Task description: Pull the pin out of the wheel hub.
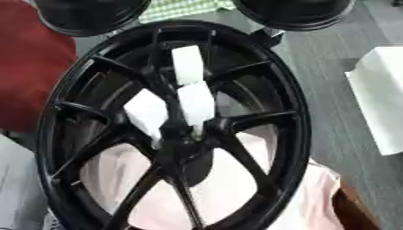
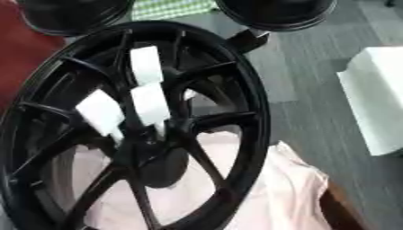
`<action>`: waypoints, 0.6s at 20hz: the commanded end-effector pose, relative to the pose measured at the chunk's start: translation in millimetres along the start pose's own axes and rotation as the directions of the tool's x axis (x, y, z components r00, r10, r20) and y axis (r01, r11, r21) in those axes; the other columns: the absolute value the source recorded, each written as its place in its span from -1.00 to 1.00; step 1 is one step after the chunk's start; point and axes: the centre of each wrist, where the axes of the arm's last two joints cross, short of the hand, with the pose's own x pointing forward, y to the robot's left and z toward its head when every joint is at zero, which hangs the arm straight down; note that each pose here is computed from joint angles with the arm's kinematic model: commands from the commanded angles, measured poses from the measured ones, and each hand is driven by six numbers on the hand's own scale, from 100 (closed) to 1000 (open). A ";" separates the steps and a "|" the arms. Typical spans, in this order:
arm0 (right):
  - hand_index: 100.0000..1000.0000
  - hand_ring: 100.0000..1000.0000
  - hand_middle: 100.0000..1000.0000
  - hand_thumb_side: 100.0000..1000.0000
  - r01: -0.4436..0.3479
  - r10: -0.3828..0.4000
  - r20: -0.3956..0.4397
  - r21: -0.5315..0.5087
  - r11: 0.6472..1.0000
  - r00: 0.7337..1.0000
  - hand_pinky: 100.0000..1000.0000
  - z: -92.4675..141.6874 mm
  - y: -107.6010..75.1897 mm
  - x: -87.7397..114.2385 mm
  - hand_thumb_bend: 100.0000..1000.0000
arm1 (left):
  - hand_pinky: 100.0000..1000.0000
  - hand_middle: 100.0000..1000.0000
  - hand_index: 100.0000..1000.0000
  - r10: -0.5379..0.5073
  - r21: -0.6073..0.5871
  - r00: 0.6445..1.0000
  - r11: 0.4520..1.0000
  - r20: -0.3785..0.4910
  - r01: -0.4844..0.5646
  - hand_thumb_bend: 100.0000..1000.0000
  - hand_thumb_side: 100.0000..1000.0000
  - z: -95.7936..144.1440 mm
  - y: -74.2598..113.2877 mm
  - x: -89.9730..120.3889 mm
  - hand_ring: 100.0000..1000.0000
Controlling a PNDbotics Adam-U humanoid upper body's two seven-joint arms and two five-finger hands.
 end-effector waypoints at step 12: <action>0.47 0.44 0.25 0.43 -0.072 0.072 0.020 0.017 0.997 0.997 0.76 -2.7 -10.4 10.5 -1.00 | 0.58 0.49 0.68 -0.216 -0.614 0.963 0.742 0.162 0.270 -0.58 0.33 -45.4 8.1 41.9 0.60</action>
